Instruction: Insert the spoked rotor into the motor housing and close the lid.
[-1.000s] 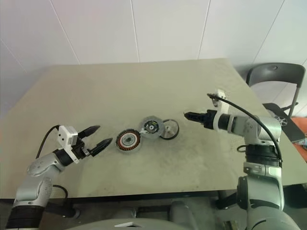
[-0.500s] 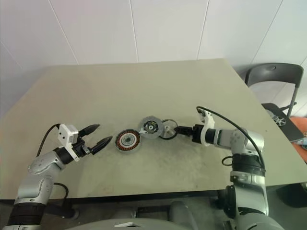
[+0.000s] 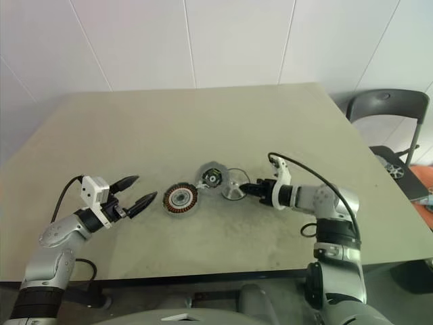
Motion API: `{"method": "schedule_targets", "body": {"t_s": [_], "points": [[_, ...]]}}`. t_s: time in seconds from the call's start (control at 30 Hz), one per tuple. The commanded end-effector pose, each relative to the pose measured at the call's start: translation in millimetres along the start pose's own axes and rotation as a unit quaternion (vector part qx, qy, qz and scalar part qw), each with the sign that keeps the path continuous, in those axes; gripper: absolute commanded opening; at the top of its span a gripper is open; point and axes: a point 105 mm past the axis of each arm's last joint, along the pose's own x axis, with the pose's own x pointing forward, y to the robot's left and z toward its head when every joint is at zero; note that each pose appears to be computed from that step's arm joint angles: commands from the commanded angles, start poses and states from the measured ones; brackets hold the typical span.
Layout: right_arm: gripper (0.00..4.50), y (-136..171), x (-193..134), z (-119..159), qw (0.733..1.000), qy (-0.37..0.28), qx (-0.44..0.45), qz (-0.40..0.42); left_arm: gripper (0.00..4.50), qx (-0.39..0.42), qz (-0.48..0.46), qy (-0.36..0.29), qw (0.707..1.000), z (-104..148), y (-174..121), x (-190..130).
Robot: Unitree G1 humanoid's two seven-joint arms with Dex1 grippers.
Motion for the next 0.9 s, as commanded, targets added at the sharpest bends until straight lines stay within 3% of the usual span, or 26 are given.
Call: {"method": "schedule_targets", "body": {"t_s": [0.03,0.2,0.3,0.4,0.53,0.67,0.9], "points": [[0.39,1.7,-11.2,17.4,0.999,-0.022,-0.042,-0.009,4.5,0.019,-0.001,-0.008,1.0,7.1,2.3,0.4],[0.39,-8.1,-29.0,51.1,0.989,-0.071,-0.104,-0.073,4.5,0.019,-0.005,-0.008,1.0,7.2,2.5,1.9],[0.39,6.7,-33.5,74.3,0.985,-0.129,-0.107,-0.044,4.5,0.02,-0.007,-0.009,1.0,7.4,2.7,3.9],[0.39,24.0,-26.6,77.2,0.986,-0.142,-0.085,0.005,4.5,0.02,-0.009,-0.009,1.0,7.6,2.7,6.0],[0.39,47.3,-1.9,58.0,0.992,-0.104,-0.049,0.057,4.5,0.02,-0.012,-0.01,1.0,7.6,2.3,7.6],[0.39,109.4,30.3,36.5,0.985,-0.029,-0.021,0.17,4.5,0.021,-0.013,-0.012,1.0,9.1,2.6,8.1],[0.39,149.6,64.0,-10.2,0.975,0.105,-0.035,0.194,4.5,0.022,-0.011,-0.016,1.0,12.1,3.5,5.1]]}}
